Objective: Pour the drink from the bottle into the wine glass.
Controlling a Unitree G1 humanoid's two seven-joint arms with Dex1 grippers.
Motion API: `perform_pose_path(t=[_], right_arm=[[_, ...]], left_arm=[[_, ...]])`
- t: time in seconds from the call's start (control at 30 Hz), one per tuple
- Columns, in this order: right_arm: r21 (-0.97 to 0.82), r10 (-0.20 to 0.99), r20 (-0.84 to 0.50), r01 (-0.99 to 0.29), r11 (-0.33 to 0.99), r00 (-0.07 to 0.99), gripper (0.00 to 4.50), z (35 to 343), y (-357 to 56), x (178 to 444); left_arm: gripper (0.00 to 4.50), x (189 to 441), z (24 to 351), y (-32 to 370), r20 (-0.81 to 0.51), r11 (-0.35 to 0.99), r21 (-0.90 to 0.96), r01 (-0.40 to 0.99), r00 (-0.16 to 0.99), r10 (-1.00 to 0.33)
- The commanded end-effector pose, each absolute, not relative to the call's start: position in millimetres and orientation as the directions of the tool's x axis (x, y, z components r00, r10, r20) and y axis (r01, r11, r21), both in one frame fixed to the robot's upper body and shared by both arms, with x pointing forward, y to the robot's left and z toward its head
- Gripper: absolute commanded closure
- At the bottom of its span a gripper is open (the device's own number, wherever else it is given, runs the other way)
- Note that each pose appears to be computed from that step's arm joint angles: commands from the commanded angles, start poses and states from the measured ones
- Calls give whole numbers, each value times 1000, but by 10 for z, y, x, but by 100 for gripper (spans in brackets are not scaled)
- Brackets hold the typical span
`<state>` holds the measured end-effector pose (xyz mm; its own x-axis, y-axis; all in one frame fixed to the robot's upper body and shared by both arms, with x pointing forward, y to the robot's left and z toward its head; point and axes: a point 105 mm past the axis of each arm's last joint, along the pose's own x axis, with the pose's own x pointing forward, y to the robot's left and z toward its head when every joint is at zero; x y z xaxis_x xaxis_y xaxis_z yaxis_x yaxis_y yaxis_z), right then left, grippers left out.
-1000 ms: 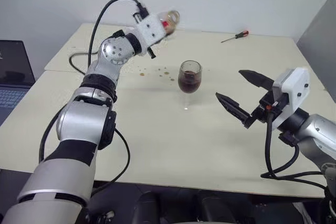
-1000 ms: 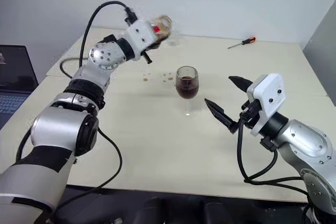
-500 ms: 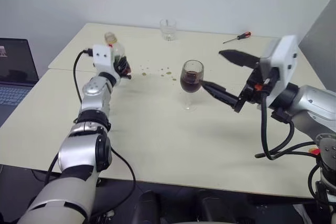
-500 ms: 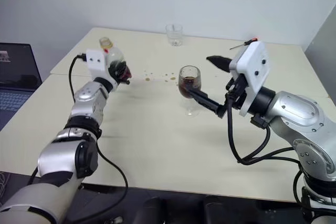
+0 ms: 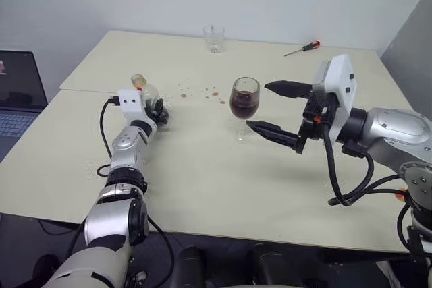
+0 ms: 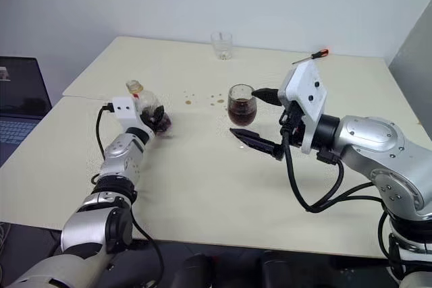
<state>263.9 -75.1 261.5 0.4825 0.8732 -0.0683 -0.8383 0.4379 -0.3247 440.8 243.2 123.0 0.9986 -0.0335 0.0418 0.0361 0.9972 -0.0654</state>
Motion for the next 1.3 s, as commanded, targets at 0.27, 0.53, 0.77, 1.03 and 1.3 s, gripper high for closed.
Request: perform_pose_path(t=[0.27, 0.53, 0.77, 1.03, 1.3], right_arm=[[-373, 860, -62, -811, 451, 507, 0, 2688, -762, 2681], [-344, 869, -50, -826, 447, 491, 0, 2693, -754, 2686], [-336, 866, -62, -827, 450, 496, 0, 2678, -810, 2766], [-380, 853, -89, -809, 448, 515, 0, 2697, -937, 2913], [-355, 827, -147, -809, 468, 543, 0, 2633, -1316, 2885]], left_arm=[[2, 4348, 1303, 2457, 95, 996, -90, 6, 996, 2], [2, 4135, 1620, 2496, 159, 988, -65, 139, 979, -127], [2, 3956, 1963, 2548, 165, 973, -12, 229, 961, -224], [2, 3802, 2527, 2299, 188, 895, 130, 427, 876, -445], [2, 3249, 2767, 2216, 25, 668, 178, 722, 675, -737]])
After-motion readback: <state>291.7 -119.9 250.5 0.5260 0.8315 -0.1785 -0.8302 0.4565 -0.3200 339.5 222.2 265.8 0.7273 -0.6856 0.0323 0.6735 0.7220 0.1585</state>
